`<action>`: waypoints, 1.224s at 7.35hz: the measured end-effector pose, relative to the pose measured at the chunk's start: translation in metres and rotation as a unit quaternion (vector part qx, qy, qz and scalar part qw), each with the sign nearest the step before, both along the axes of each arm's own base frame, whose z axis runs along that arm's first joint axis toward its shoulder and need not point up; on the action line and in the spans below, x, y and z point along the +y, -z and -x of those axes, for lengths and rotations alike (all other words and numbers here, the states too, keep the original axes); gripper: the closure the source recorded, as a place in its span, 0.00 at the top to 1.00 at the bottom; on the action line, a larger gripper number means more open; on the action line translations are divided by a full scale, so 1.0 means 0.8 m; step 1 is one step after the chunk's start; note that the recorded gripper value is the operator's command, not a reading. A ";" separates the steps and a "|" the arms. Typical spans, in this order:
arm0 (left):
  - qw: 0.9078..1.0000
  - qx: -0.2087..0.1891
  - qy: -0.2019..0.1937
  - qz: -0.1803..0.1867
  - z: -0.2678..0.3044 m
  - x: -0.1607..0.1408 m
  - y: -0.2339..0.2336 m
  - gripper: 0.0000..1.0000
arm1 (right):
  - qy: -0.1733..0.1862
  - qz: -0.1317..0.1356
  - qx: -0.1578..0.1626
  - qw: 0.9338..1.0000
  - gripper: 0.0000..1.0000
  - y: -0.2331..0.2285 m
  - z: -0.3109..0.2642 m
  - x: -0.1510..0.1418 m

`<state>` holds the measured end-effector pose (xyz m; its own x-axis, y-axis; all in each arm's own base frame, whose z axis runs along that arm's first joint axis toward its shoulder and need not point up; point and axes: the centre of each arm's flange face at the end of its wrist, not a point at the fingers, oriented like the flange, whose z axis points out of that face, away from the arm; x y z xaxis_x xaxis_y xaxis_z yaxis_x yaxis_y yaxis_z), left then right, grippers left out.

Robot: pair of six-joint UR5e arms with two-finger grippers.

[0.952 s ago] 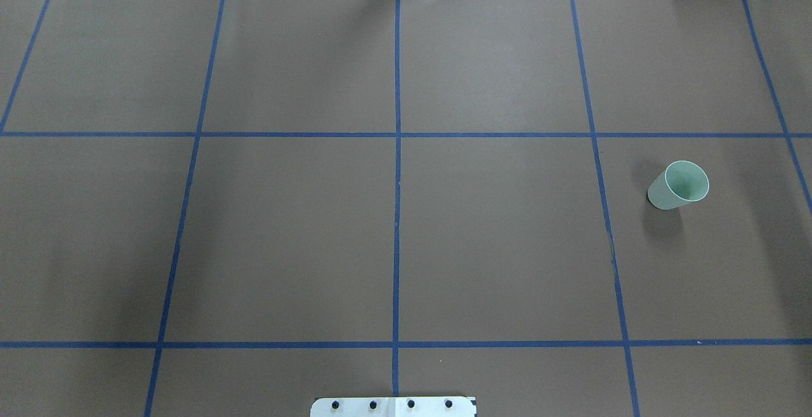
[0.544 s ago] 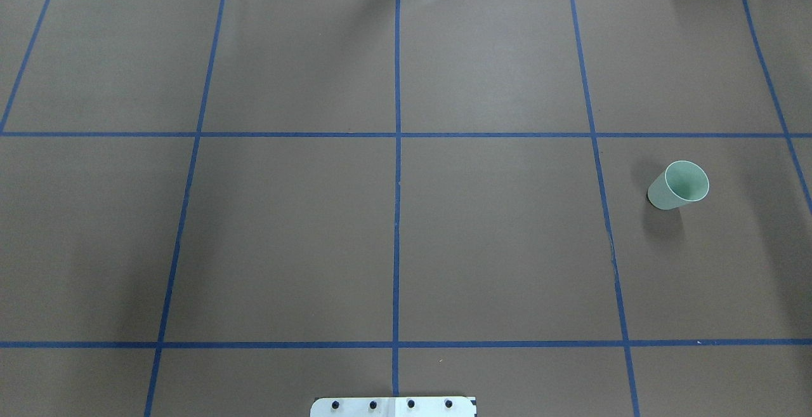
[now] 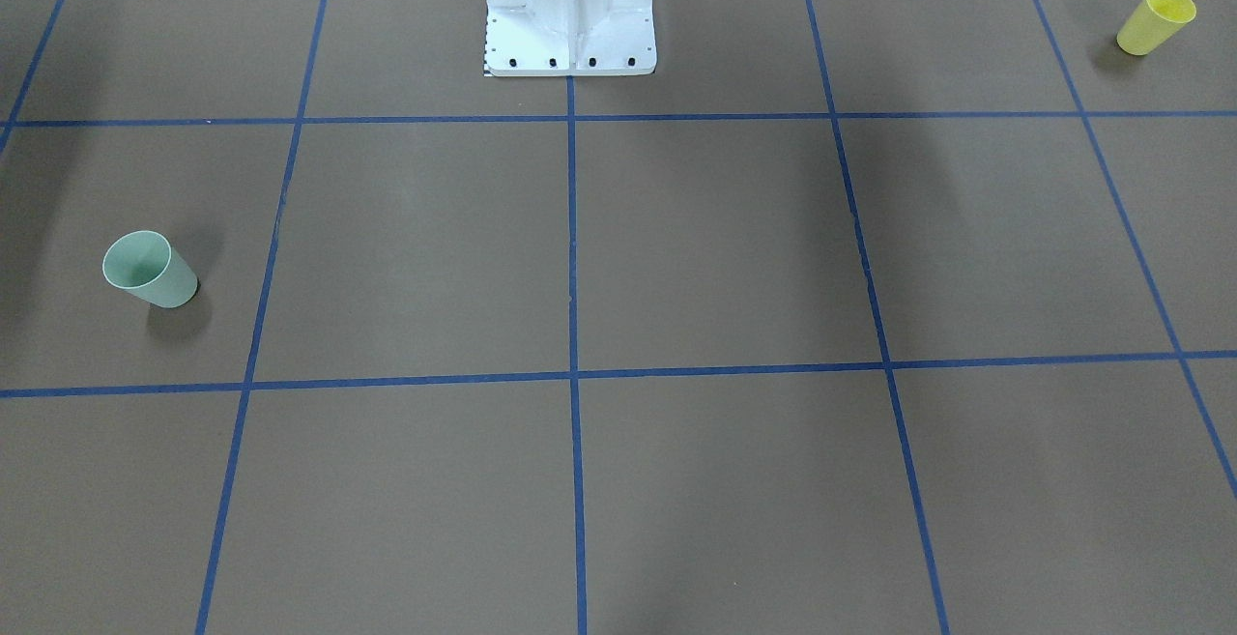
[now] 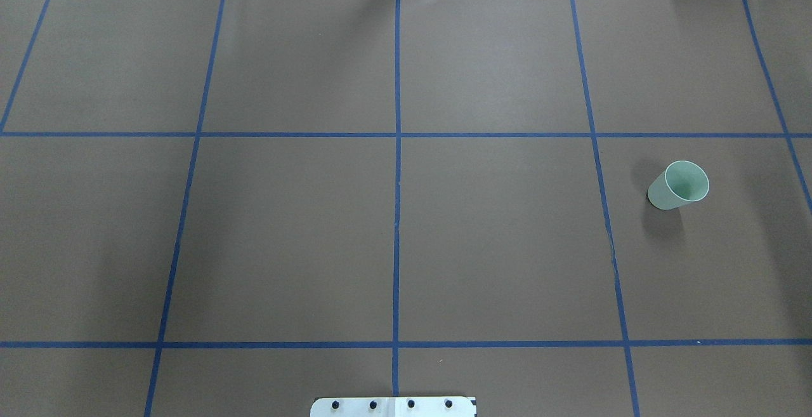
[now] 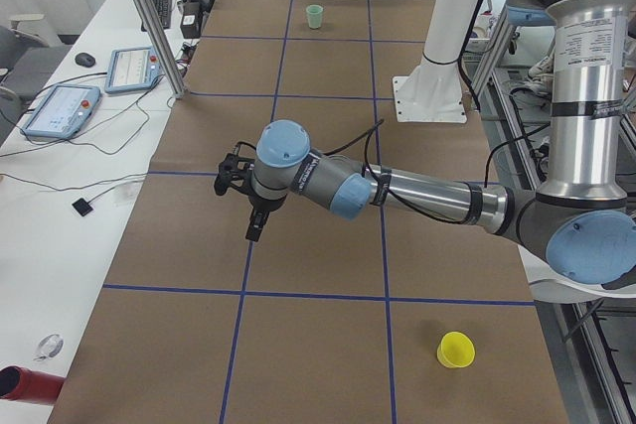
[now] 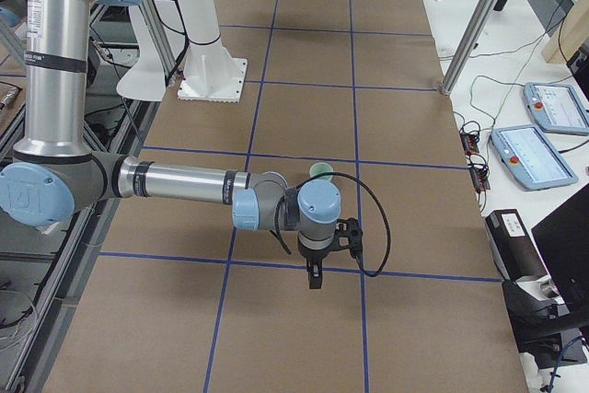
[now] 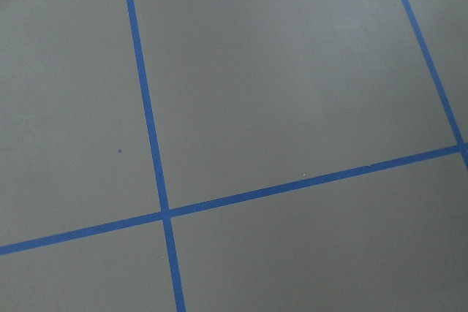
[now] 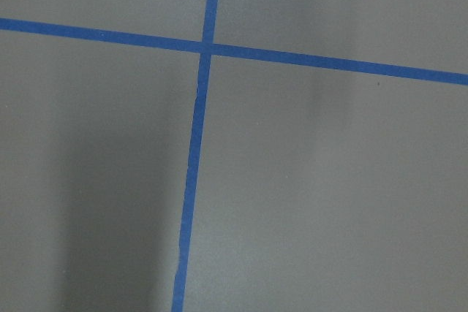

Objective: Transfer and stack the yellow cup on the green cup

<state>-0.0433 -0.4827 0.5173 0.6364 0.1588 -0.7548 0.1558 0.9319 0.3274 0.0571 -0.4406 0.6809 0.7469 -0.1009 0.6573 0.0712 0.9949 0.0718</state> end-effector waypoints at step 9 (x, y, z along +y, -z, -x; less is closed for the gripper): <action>0.896 -0.109 0.388 0.187 -0.033 0.064 -0.061 1.00 | 0.000 0.001 -0.001 1.000 0.99 -0.002 0.000 0.003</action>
<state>-0.0172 -0.4313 0.5663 0.5851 -0.6329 -0.5071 0.7740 0.6224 0.1164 0.0571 -0.4383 0.6825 0.7460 -0.0994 0.6585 0.0717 0.9950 0.0690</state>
